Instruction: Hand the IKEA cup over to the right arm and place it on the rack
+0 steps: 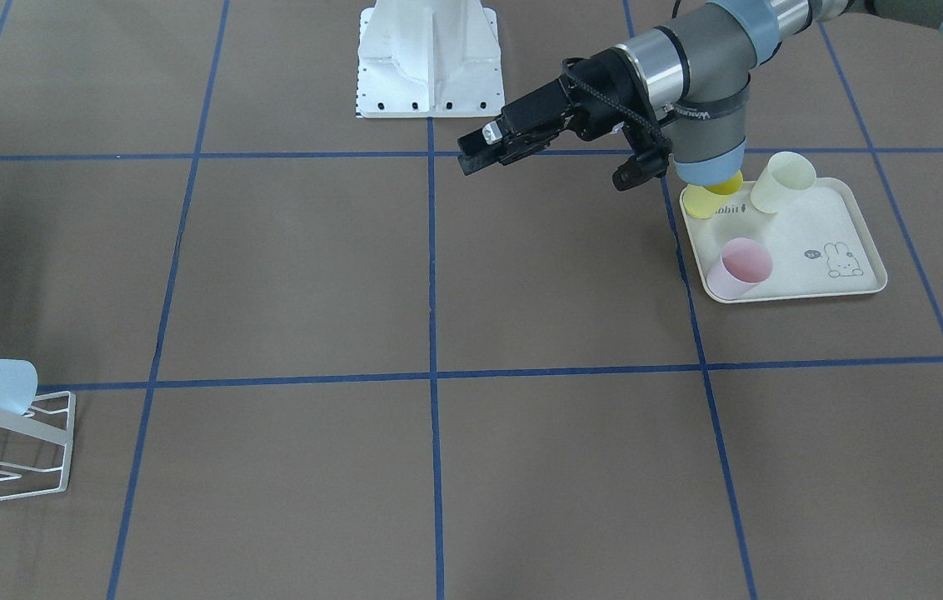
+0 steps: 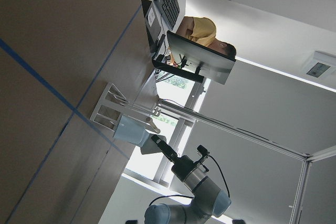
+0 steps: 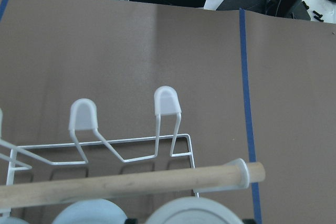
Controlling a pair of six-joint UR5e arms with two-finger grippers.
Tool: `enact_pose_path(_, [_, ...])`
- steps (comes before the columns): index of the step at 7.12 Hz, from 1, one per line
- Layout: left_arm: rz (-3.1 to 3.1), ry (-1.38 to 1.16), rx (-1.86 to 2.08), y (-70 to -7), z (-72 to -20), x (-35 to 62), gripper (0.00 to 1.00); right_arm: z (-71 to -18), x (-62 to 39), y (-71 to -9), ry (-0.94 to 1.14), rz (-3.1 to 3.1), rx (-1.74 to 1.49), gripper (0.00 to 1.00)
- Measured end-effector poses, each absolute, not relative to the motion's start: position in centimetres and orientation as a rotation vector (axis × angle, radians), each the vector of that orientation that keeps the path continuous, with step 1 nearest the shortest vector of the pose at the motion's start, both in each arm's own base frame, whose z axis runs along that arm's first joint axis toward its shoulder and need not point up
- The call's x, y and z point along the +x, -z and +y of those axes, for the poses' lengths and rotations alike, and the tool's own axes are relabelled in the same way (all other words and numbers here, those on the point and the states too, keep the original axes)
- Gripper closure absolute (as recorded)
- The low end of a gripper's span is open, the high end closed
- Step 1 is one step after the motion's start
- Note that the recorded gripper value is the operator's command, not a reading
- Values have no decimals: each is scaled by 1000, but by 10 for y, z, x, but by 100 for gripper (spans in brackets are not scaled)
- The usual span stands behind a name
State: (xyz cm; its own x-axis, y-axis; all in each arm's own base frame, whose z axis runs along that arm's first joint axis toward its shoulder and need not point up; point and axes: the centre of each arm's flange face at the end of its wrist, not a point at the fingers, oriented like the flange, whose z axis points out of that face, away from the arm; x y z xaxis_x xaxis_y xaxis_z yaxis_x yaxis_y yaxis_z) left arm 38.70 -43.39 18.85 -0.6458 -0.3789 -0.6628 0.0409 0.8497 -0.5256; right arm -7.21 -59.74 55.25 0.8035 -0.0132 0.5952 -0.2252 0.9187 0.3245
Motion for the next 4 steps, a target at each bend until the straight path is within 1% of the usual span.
enact_pose_path(1, [2190,646,-245,-189,-434,387,33,-598,-72,-553,-117,-631,395,1])
enact_pose_path(4, [2189,639,-229,-190,-434,388,33,-599,-73,-552,-118,-634,395,1])
